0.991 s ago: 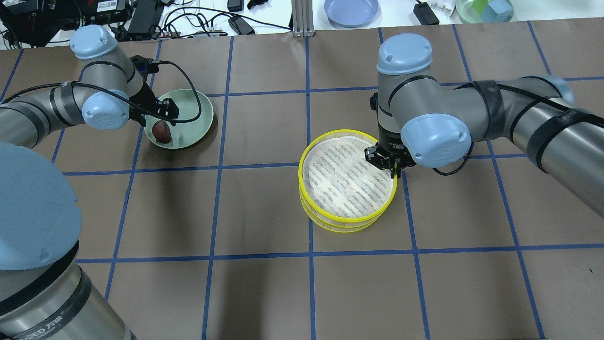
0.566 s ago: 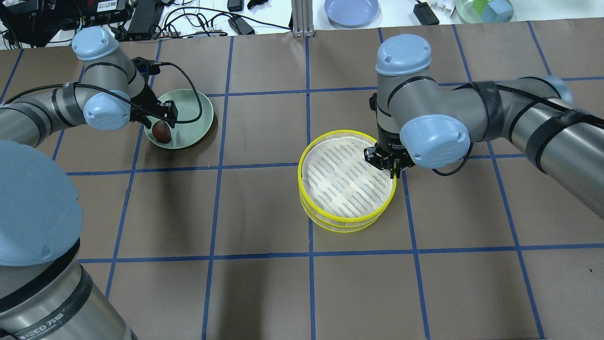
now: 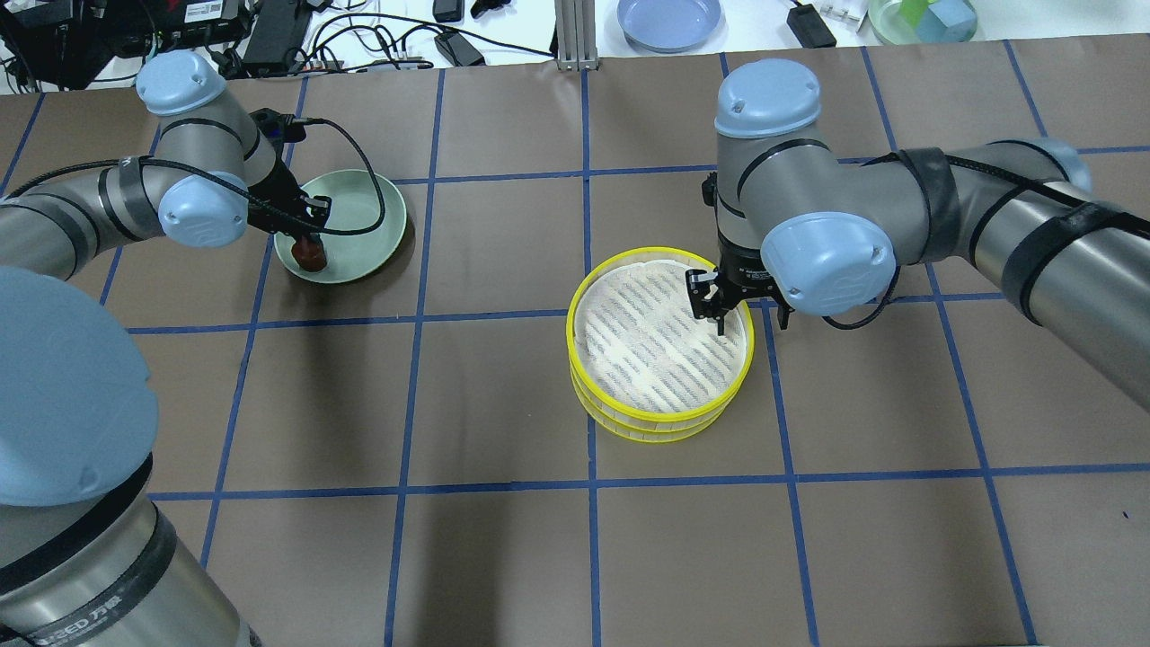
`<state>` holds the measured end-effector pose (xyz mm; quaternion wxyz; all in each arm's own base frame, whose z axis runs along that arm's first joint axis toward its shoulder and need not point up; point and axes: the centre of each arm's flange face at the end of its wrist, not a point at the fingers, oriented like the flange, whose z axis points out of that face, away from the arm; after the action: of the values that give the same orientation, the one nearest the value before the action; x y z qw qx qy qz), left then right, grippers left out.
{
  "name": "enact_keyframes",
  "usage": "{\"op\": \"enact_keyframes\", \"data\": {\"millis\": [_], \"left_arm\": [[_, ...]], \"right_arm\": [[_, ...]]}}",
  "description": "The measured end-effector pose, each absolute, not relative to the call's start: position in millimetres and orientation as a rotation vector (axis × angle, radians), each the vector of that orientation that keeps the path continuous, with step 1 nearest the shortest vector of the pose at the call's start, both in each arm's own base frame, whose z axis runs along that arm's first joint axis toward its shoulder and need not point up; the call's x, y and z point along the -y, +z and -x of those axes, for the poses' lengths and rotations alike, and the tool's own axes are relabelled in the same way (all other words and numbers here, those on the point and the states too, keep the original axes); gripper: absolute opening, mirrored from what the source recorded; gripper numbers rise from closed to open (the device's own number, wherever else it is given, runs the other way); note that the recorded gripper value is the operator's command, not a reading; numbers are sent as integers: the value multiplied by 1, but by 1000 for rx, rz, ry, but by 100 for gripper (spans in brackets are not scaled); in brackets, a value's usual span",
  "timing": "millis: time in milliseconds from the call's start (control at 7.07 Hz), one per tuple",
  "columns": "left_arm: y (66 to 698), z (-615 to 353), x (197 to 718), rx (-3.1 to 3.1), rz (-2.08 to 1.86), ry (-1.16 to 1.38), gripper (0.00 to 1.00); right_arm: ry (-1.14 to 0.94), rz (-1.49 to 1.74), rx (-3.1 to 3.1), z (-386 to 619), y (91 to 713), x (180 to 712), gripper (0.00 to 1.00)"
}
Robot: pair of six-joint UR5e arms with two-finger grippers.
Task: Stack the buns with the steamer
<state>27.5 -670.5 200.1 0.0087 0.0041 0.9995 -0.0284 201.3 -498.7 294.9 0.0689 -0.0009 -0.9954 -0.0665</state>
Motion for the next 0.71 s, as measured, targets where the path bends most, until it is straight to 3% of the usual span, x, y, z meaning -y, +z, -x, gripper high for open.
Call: {"op": "enact_keyframes", "data": {"millis": [425, 566, 708], "left_arm": [[262, 19, 670, -3147, -28, -218, 0], [290, 62, 664, -3160, 8, -241, 0], [315, 114, 651, -3194, 53, -259, 0]], "right_arm": [[-20, 41, 3044, -193, 420, 504, 99], [39, 57, 3076, -194, 466, 499, 84], [79, 68, 3094, -194, 502, 492, 85]]}}
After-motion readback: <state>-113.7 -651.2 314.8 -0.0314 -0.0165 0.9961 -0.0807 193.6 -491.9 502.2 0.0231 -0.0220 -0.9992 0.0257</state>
